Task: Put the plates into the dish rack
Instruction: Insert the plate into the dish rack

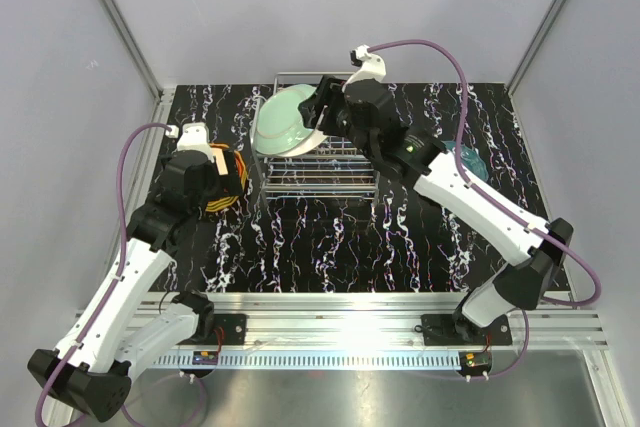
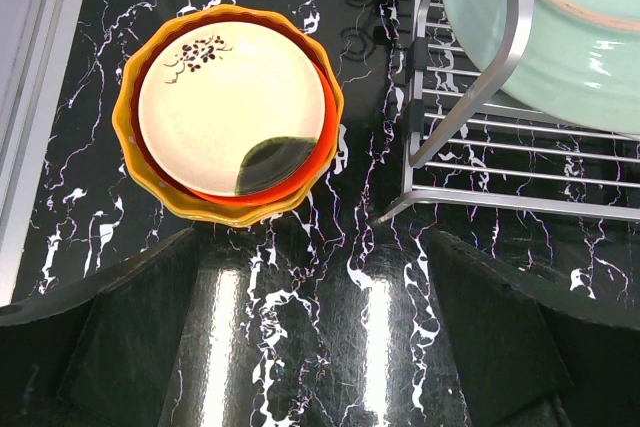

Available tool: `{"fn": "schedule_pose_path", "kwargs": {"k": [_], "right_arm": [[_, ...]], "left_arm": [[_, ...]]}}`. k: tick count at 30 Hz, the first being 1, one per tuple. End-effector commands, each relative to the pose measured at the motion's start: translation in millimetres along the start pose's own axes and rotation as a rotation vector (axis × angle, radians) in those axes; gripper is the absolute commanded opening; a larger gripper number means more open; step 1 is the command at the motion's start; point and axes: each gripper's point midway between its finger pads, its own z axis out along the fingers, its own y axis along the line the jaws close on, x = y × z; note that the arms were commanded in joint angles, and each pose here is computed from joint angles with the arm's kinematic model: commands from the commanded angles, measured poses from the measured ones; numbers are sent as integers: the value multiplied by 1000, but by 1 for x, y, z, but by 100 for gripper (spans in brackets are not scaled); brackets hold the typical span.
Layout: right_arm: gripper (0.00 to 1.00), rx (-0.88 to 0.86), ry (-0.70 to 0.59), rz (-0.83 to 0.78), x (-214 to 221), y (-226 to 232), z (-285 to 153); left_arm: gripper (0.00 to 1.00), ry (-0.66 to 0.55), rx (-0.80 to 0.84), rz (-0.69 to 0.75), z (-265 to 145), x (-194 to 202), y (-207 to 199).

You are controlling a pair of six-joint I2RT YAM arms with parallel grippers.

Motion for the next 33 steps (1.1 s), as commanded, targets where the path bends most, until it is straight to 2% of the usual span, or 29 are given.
{"fn": "schedule_pose_path", "kwargs": {"k": [1, 4, 13, 22, 27, 32, 33], "right_arm": [[66, 72, -87, 52, -25, -20, -17], [74, 68, -65, 120, -22, -36, -16], [75, 46, 18, 202, -11, -59, 3], [76, 78, 55, 219, -2, -68, 25], [72, 101, 44, 252, -2, -78, 25], [56, 90, 50, 288, 4, -89, 25], [56, 78, 62, 290, 6, -87, 27]], "left_arm": [[99, -73, 12, -18, -4, -19, -2], [99, -71, 10, -17, -4, -18, -2], [99, -69, 10, -17, -3, -18, -2], [99, -74, 3, -18, -4, -19, -1], [99, -99, 15, -24, -8, -25, -2], [99, -135, 60, -21, -15, -30, -6], [99, -135, 65, -17, -15, -30, -7]]}}
